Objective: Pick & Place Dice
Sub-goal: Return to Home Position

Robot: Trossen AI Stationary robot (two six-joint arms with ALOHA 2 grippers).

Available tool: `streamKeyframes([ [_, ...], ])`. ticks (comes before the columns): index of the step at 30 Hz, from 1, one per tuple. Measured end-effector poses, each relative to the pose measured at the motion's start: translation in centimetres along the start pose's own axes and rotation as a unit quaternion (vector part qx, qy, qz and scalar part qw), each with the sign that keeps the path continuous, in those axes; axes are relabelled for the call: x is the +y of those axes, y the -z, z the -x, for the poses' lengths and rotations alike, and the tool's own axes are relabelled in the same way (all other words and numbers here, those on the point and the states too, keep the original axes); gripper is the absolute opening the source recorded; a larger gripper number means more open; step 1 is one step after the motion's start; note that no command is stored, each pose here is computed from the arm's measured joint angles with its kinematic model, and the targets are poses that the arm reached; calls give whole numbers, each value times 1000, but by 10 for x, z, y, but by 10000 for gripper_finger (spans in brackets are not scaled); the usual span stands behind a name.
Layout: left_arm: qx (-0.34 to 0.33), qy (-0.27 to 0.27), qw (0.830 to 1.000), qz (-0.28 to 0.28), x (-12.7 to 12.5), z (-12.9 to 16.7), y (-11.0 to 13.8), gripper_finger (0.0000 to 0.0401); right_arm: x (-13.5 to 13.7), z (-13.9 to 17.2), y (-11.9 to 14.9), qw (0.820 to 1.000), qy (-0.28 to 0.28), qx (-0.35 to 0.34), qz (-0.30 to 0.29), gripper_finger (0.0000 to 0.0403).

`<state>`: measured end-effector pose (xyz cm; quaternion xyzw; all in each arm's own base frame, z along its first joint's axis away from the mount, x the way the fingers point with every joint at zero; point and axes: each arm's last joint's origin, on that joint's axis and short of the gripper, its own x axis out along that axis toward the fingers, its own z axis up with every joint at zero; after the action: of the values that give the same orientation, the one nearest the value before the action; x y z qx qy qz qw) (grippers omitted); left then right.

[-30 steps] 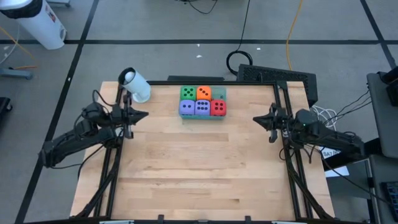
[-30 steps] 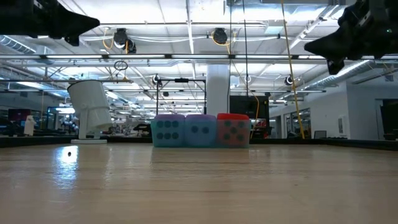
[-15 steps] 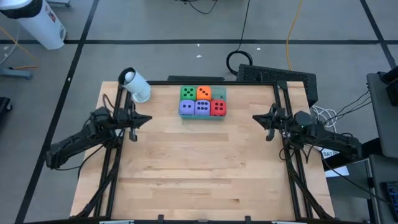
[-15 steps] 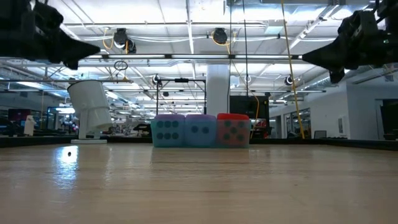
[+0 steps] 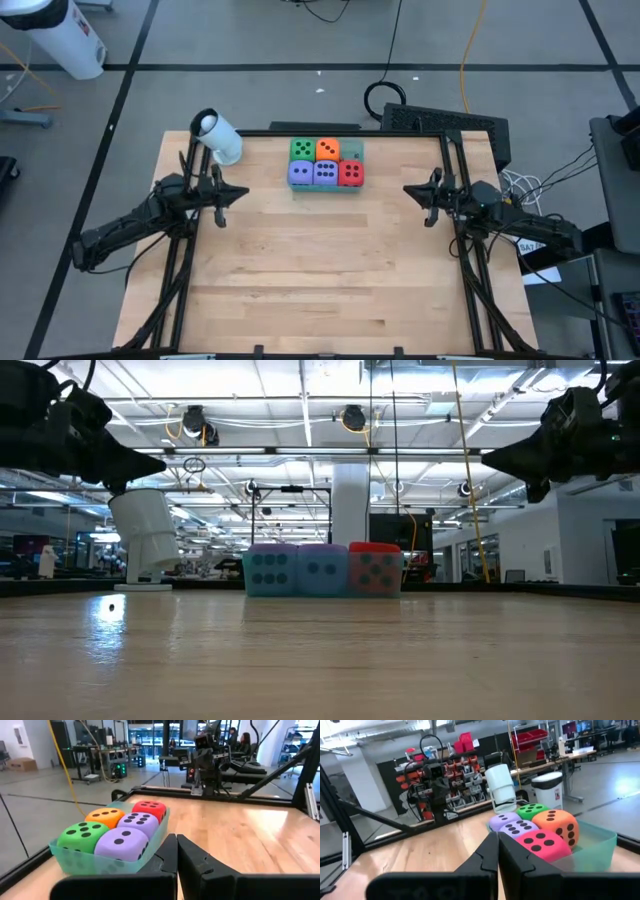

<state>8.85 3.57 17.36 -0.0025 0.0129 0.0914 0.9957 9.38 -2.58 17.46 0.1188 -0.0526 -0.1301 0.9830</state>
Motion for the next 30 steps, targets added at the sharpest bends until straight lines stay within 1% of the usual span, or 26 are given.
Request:
streamKeyframes([
  [2, 0, -4, 1000, 4, 0, 0, 0, 1, 0, 0, 0, 1000, -2, -2, 0, 0],
  [6, 3, -40, 999, 10, 2, 0, 1, 11, 0, 0, 0, 1000, -3, -1, 0, 0],
  [9, 3, -52, 999, 7, 3, 0, 1, 18, 0, 0, 0, 1000, -3, -1, 0, 0],
  [11, 3, -52, 999, 5, 3, 0, 1, 18, 0, 0, 0, 1000, -3, -1, 1, 0],
  [15, 2, -52, 998, 23, 3, 0, 1, 12, 0, 0, 0, 1000, -3, -1, 2, 0],
  [21, 2, -52, 999, 16, 3, 0, 1, 3, 0, 0, 0, 1000, -3, -1, 2, 0],
  [27, 2, -52, 999, 15, 3, 0, 1, 20, 0, 0, 0, 1000, -3, -1, 2, 0],
  [30, 2, -52, 999, 14, 3, 0, 1, 22, 0, 0, 0, 1000, -3, -1, 2, 0],
])
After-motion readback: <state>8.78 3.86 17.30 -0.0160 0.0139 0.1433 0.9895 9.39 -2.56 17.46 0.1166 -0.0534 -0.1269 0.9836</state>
